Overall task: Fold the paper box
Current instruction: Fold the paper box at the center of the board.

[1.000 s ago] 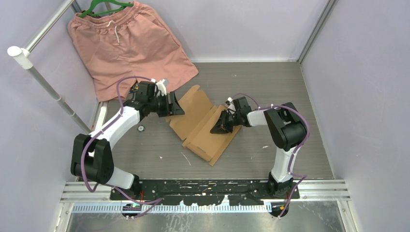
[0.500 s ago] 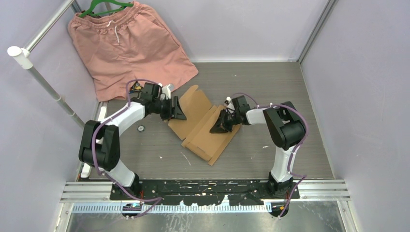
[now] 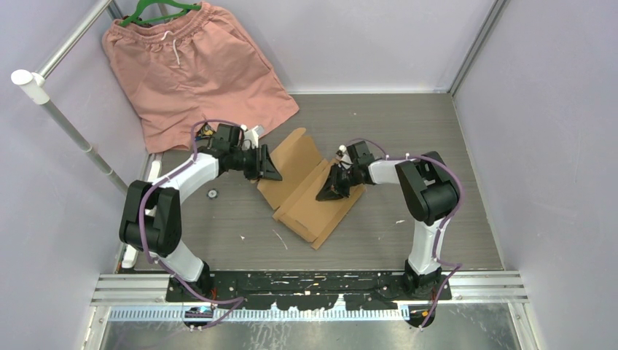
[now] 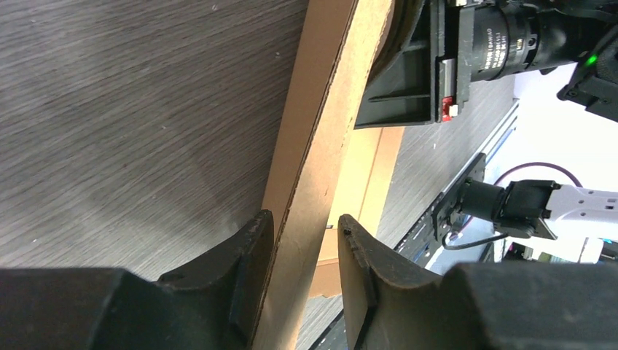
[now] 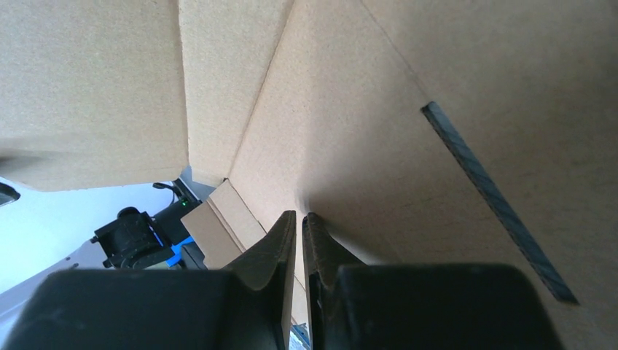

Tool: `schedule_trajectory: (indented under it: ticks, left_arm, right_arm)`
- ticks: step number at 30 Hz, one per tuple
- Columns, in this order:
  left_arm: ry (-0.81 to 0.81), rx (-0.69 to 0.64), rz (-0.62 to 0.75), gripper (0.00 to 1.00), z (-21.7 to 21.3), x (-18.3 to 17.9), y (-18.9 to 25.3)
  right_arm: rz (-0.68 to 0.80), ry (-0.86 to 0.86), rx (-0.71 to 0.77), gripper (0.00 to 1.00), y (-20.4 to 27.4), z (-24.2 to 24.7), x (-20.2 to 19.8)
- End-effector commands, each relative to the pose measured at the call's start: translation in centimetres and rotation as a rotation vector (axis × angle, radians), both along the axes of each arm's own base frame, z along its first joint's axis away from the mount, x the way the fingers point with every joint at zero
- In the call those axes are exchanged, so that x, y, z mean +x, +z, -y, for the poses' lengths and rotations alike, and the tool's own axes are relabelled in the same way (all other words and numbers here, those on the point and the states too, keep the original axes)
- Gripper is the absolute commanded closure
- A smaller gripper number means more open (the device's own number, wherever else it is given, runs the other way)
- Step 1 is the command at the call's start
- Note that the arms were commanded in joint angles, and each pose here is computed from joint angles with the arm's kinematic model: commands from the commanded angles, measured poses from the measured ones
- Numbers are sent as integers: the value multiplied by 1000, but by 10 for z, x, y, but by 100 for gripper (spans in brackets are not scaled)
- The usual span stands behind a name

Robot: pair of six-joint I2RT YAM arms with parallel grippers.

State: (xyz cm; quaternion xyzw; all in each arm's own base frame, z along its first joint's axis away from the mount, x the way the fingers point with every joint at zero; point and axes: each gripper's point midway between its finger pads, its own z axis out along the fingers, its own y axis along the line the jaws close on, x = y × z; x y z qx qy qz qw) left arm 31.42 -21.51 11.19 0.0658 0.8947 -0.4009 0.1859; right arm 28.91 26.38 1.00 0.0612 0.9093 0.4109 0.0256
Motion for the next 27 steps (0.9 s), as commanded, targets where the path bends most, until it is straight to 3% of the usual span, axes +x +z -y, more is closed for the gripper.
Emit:
schedule_trajectory:
  ticks: [1, 7, 11, 18, 22, 27]
  left_arm:
    - [-39, -85, 17, 62, 13, 0, 15]
    - [-46, -129, 0, 61, 17, -5, 21]
    - [-9, -77, -3, 62, 9, -5, 15]
    - [98, 121, 41, 61, -20, 2, 10]
    - [156, 205, 65, 61, -36, 6, 13]
    - [172, 233, 76, 61, -42, 5, 16]
  right_arm:
    - [-34, -43, -489, 84, -96, 73, -18]
    - [2, -62, -499, 83, -96, 73, -7]
    - [50, -74, -469, 69, -85, 66, 7]
    - [229, -114, -454, 51, -14, 66, 34]
    - [264, -126, -506, 47, 10, 79, 32]
    - [224, -126, -613, 49, 2, 101, 16]
